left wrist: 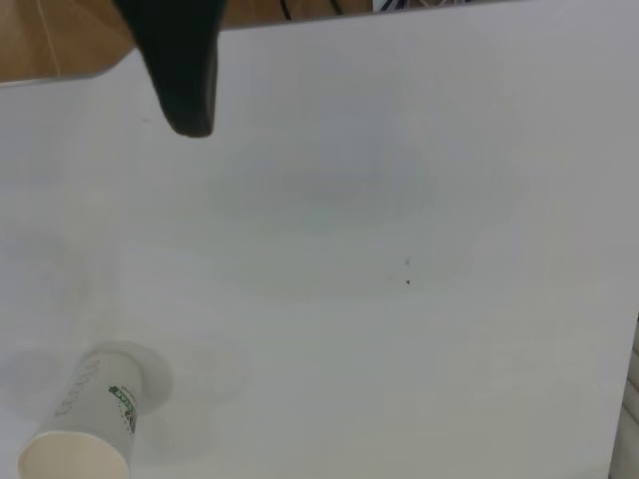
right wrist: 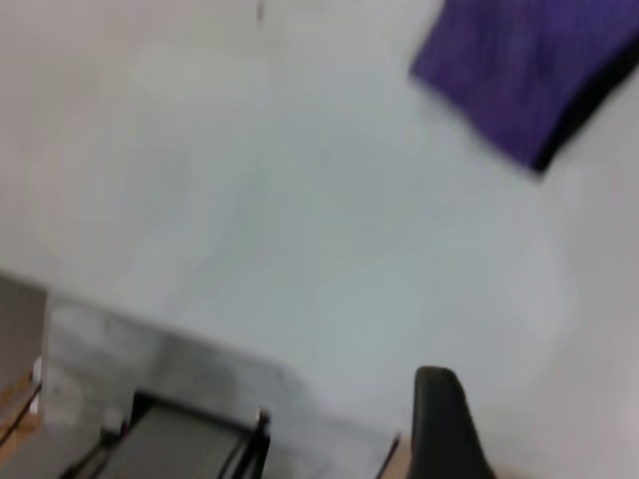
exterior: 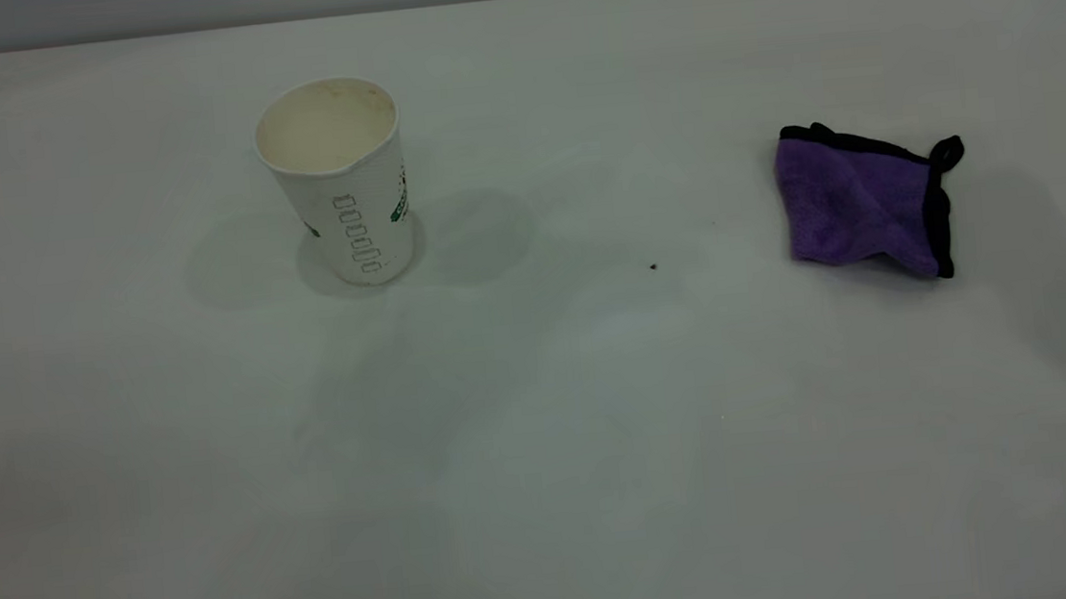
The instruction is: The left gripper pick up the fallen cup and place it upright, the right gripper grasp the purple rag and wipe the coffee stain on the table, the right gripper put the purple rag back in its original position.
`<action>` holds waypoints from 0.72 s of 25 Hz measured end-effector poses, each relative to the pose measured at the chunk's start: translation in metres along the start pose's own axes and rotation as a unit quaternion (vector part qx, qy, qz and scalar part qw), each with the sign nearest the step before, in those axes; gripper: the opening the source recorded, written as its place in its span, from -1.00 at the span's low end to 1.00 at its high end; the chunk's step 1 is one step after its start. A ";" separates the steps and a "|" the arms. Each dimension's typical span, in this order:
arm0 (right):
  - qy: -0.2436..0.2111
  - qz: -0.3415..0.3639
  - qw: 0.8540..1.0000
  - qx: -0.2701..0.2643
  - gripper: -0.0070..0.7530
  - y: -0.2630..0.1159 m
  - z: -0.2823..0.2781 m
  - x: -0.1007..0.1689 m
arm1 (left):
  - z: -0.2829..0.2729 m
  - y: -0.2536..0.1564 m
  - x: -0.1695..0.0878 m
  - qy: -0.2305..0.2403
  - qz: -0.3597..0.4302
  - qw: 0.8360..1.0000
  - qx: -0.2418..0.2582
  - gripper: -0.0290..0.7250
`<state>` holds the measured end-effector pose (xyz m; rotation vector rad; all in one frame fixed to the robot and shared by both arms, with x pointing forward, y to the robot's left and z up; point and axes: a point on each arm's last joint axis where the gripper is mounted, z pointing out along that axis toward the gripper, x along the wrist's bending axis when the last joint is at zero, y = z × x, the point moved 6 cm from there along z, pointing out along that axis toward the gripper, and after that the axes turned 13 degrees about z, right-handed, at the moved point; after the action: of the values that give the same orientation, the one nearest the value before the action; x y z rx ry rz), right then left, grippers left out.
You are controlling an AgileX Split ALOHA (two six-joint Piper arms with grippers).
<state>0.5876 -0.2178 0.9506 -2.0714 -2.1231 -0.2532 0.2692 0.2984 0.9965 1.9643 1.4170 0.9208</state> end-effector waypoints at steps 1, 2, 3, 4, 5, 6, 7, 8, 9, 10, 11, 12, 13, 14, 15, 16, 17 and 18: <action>-0.003 0.002 1.000 0.004 0.36 -0.014 -0.003 -0.001 | 0.000 0.000 0.000 0.000 0.000 1.000 0.000 0.33; -0.006 0.003 1.000 0.003 0.35 -0.029 -0.010 -0.003 | 0.000 0.000 0.000 0.000 0.000 1.000 0.000 0.33; -0.011 0.007 1.000 0.010 0.34 -0.046 -0.010 -0.005 | 0.000 0.000 0.000 0.000 0.000 1.000 0.000 0.33; -0.018 0.008 1.000 0.007 0.33 -0.063 -0.016 -0.008 | 0.000 0.000 0.000 0.000 0.000 1.000 0.000 0.33; -0.025 0.012 1.000 0.001 0.32 -0.077 -0.022 -0.010 | 0.000 0.000 0.000 0.000 0.000 1.000 0.000 0.33; -0.035 0.020 0.999 0.008 0.32 -0.094 -0.020 -0.015 | 0.000 0.000 0.000 0.000 0.000 1.000 0.000 0.33; -0.044 0.024 0.999 0.005 0.31 -0.109 -0.023 -0.019 | 0.000 0.000 0.000 0.000 0.000 1.000 0.000 0.33; -0.053 0.025 0.998 -0.004 0.31 -0.122 -0.027 -0.023 | 0.000 0.000 0.000 0.000 0.000 1.000 0.000 0.33; -0.061 0.028 0.998 -0.004 0.31 -0.135 -0.026 -0.027 | 0.000 0.000 0.000 0.000 0.000 1.000 0.000 0.33; -0.069 0.033 0.997 -0.009 0.30 -0.148 -0.027 -0.031 | 0.000 0.000 0.000 0.000 0.000 1.000 0.000 0.33; -0.076 0.036 0.996 -0.020 0.30 -0.158 -0.030 -0.034 | 0.000 0.000 0.000 0.000 0.000 1.000 0.000 0.33; -0.079 0.040 0.996 -0.030 0.30 -0.168 -0.030 -0.036 | 0.000 0.000 0.000 0.000 0.000 1.000 0.000 0.33; -0.079 0.044 0.995 -0.036 0.30 -0.177 -0.029 -0.038 | 0.000 0.000 0.000 0.000 0.000 1.000 0.000 0.33; -0.076 0.045 0.995 -0.049 0.30 -0.185 -0.030 -0.038 | 0.000 0.000 0.000 0.000 0.000 1.000 0.000 0.33; -0.071 0.046 0.995 -0.060 0.30 -0.194 -0.029 -0.039 | 0.000 0.000 0.000 0.000 0.000 1.000 0.000 0.33; -0.068 0.046 0.994 -0.065 0.30 -0.202 -0.025 -0.040 | 0.000 0.000 0.000 0.000 0.000 1.000 0.000 0.33; -0.064 0.045 0.994 -0.078 0.30 -0.209 -0.024 -0.040 | 0.000 0.000 0.000 0.000 0.000 1.000 0.000 0.33; -0.060 0.045 0.993 -0.089 0.30 -0.216 -0.021 -0.041 | 0.000 0.000 0.000 0.000 0.000 1.000 0.000 0.33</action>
<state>0.3723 -0.2681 0.9603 -2.3312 -2.1385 -0.3238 0.2692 0.2984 0.9965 1.9636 1.4177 0.9205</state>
